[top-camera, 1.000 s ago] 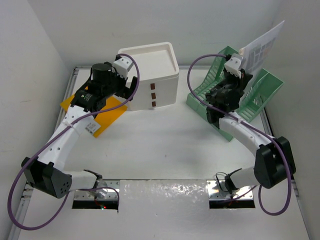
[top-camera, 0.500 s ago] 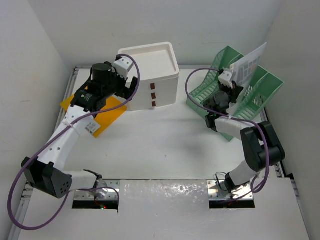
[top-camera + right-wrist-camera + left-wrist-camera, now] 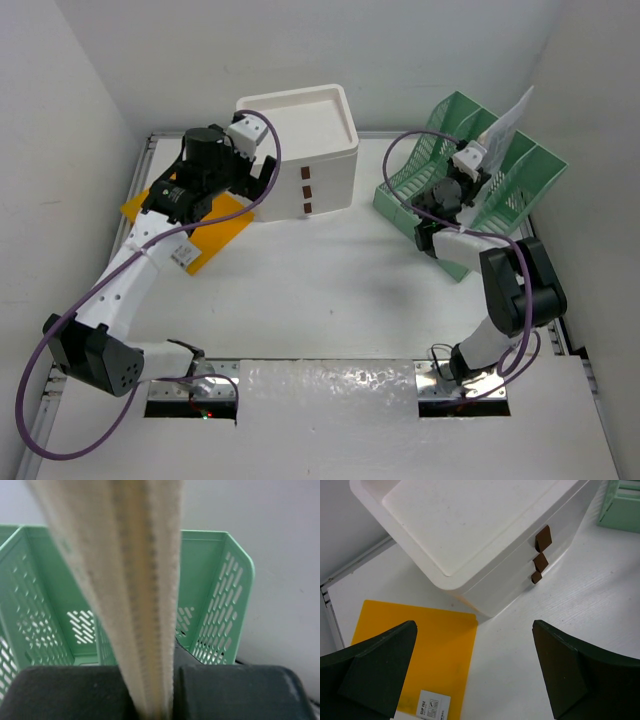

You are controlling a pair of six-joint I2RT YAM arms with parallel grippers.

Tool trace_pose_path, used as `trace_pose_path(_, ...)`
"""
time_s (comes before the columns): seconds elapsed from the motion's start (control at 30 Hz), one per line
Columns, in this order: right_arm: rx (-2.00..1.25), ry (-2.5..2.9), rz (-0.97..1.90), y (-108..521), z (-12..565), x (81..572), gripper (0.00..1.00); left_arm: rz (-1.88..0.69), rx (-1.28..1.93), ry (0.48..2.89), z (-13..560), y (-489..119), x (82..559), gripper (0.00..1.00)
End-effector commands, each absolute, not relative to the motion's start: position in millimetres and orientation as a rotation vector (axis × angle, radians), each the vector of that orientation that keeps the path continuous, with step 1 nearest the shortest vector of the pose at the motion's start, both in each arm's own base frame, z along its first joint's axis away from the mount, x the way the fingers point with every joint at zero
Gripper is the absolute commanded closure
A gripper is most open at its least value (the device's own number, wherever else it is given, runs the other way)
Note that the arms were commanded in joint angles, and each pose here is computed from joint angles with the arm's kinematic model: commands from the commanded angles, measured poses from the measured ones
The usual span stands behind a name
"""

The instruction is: Organize the desk

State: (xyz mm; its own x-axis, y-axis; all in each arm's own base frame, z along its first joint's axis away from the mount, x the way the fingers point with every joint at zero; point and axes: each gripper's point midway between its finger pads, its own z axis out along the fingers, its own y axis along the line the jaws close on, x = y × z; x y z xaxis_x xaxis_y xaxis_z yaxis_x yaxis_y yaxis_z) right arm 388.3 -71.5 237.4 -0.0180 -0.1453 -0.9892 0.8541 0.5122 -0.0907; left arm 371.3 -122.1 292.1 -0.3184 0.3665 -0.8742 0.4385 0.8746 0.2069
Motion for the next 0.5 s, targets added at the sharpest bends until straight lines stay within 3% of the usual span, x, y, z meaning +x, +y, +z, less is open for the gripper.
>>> trace_pose_path(0.0,1.066,0.967,-0.577,-83.6,293.4,373.5,1.0,-0.057,0.577,1.92,295.9,-115.8,376.7,0.0)
trace_pose_path(0.33,1.093,0.945,-0.566,-84.6,301.3,375.2,1.0,-0.061,0.578,1.919,296.3,-115.7,380.1,0.0)
trace_pose_path(0.47,1.062,1.004,-0.618,-86.7,269.8,374.1,1.0,-0.061,0.576,1.922,296.1,-114.3,379.0,0.01)
